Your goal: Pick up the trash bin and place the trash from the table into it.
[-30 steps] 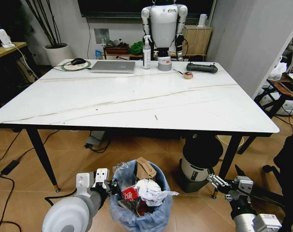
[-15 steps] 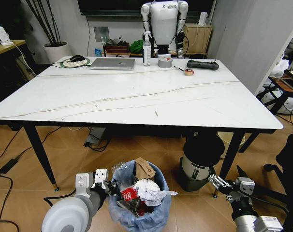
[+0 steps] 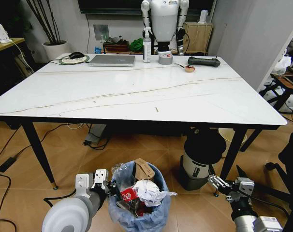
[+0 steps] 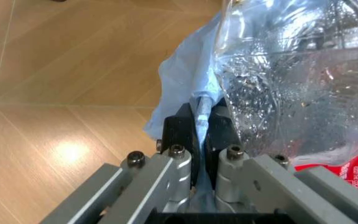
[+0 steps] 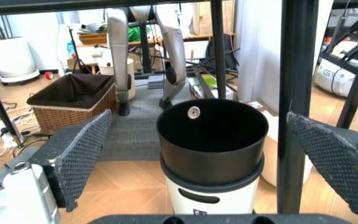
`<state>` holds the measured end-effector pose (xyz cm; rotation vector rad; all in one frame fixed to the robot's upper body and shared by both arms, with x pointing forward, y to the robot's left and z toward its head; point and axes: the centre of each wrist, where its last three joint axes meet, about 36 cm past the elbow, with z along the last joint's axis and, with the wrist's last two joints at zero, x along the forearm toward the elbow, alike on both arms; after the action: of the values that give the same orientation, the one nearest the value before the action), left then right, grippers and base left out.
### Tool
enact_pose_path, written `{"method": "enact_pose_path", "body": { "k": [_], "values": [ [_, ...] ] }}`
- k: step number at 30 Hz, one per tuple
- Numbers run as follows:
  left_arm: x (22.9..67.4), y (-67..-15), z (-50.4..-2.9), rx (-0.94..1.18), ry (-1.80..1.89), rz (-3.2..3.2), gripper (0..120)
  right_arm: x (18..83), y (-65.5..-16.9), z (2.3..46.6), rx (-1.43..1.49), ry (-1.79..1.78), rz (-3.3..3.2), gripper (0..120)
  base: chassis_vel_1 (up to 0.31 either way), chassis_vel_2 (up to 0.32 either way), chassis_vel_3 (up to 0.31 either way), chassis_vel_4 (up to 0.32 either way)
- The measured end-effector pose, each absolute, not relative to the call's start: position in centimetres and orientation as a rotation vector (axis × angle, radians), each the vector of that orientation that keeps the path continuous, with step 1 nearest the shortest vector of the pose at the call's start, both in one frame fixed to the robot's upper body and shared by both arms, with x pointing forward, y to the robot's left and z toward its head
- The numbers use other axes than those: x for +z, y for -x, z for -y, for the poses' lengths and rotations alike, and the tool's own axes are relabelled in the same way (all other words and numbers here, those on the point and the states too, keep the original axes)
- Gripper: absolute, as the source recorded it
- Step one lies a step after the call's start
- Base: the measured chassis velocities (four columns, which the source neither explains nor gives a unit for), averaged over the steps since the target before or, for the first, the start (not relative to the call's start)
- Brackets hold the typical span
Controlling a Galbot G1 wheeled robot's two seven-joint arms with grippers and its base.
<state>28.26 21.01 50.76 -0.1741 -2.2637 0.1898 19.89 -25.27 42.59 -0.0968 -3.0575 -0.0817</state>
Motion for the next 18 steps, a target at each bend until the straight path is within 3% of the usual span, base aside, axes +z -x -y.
{"method": "enact_pose_path", "body": {
  "k": [18],
  "values": [
    [50.25, -28.61, -21.20, 0.179, 0.166, 2.257, 0, 42.28, -20.05, 25.21, -0.089, 0.121, 3.061, 100, 0.000, 0.000, 0.000, 0.000]
  ]
}}
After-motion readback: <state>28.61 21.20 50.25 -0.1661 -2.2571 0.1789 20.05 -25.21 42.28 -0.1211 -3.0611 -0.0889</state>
